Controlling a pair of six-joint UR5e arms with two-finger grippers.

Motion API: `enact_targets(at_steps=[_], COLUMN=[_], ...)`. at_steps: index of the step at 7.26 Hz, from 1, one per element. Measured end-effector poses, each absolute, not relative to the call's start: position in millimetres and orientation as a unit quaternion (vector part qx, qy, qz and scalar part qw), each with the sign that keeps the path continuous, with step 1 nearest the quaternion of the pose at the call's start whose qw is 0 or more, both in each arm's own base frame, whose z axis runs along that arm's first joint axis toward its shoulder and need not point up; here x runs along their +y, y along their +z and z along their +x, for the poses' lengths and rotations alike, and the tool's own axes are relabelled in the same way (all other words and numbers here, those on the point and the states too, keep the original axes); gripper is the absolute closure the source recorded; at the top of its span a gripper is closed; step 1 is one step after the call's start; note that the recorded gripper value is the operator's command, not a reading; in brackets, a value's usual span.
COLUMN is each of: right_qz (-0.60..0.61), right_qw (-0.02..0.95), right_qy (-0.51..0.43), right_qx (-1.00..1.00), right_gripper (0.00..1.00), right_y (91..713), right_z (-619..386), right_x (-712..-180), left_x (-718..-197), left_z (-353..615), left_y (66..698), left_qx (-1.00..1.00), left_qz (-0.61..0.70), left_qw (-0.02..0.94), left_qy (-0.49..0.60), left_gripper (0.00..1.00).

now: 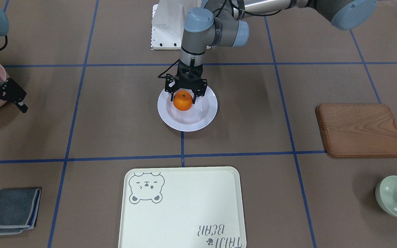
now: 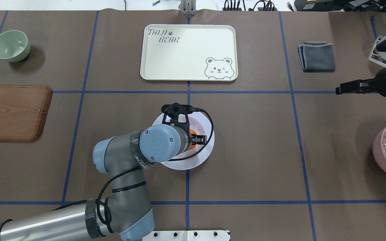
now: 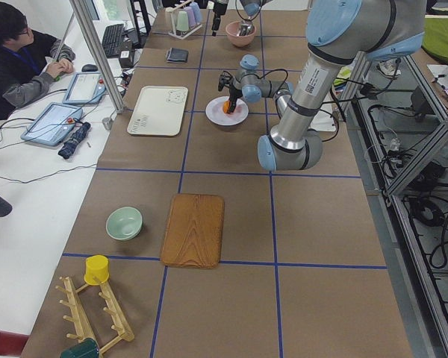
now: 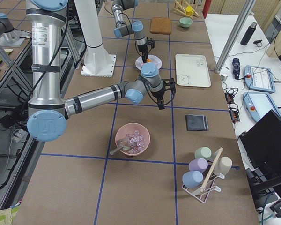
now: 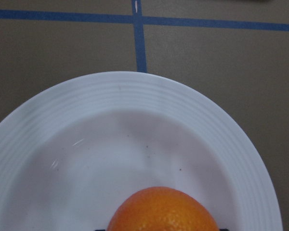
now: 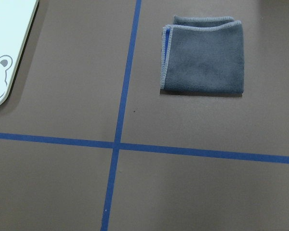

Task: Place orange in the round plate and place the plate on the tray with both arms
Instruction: 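Carry the orange with the left gripper and lower it onto the white plate, then release the orange and withdraw the left arm while the right arm reaches toward the plate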

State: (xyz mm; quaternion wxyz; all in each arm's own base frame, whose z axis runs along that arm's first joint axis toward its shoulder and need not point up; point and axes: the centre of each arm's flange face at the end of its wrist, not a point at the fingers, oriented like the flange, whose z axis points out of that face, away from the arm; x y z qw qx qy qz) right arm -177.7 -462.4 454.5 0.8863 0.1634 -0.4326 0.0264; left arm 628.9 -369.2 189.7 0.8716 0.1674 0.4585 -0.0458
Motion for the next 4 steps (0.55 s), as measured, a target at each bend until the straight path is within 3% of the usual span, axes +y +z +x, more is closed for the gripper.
enact_targets(at_steps=[4], right_qz=[0.165], right_qw=[0.878], right_qy=[0.033], right_qx=[-0.447], right_gripper=[0.0], right_y=[435.7], right_z=[-187.5], right_x=[-467.3], left_x=[-404.7], left_z=[570.9], left_y=[160.6], left_qx=[0.456], left_qz=[0.178], left_qw=[0.871], left_qy=[-0.044], left_gripper=[0.0])
